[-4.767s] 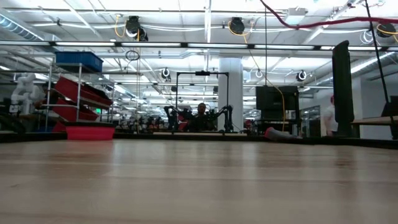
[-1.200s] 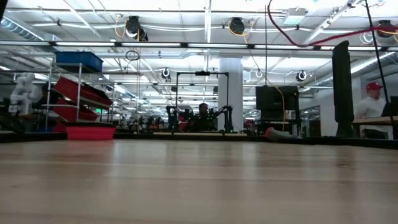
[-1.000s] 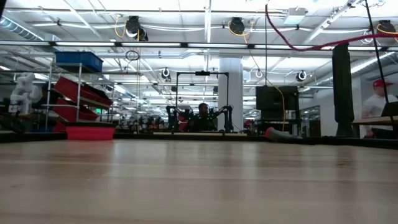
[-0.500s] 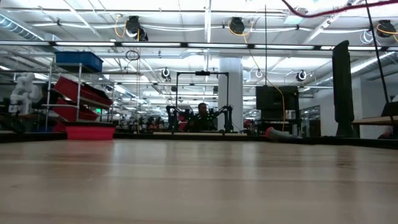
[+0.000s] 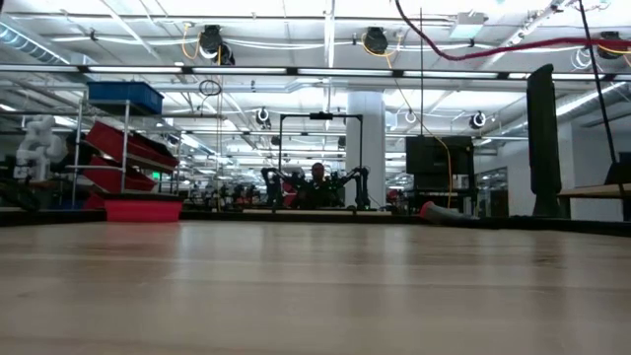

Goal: Coil cords
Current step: Coil the red wire onto the spool

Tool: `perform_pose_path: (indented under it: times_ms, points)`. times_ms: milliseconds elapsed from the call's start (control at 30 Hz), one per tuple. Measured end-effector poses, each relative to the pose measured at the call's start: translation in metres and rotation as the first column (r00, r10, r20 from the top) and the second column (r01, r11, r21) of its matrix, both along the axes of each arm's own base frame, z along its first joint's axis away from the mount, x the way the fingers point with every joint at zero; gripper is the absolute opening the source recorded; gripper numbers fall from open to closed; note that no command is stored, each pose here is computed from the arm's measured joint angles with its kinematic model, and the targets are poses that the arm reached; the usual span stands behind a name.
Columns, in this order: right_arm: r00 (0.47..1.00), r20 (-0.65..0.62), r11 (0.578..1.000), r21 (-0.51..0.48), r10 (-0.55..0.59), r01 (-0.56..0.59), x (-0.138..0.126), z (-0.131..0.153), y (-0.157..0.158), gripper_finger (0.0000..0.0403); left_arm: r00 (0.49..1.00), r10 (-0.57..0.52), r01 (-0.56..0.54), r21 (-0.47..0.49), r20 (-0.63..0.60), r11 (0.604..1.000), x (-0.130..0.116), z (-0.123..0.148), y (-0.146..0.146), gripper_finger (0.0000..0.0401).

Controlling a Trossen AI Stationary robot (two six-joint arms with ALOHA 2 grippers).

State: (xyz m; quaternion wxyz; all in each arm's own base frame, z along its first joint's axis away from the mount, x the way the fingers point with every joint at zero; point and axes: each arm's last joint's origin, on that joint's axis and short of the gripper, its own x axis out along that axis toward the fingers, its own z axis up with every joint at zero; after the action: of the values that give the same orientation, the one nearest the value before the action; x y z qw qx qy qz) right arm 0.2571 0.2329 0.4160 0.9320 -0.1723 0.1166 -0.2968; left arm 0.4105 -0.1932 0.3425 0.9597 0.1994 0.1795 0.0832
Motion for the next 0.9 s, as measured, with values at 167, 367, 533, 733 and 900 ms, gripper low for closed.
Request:
perform_pose_path:
  times_ms: [167, 367, 533, 733, 900]
  points:
    - [1.000, 0.016, 1.000, 0.007, 0.017, -0.018, -0.008, 0.004, 0.003, 0.0001, 0.999, -0.048, 0.048, -0.026, -0.003, 0.999, -0.002, 0.001, -0.004, 0.0106]
    - [0.999, 0.031, 1.000, 0.010, 0.021, -0.022, -0.013, 0.007, 0.004, 0.0001, 0.994, -0.109, 0.109, -0.050, 0.005, 0.993, -0.010, 0.007, -0.015, 0.0159]
    - [0.999, 0.032, 1.000, 0.011, 0.024, -0.024, -0.015, 0.009, 0.004, 0.0000, 0.990, -0.141, 0.142, -0.062, 0.032, 0.988, -0.025, 0.021, -0.023, 0.0169]
    - [0.998, -0.004, 0.998, 0.015, 0.056, -0.056, -0.015, 0.007, 0.004, 0.0000, 0.983, -0.176, 0.180, -0.074, 0.060, 0.981, -0.047, 0.040, -0.032, 0.0169]
    - [0.998, -0.009, 0.998, 0.018, 0.063, -0.062, -0.015, 0.007, 0.005, 0.0000, 0.979, -0.202, 0.201, -0.064, -0.007, 0.977, -0.065, 0.043, -0.037, 0.0169]
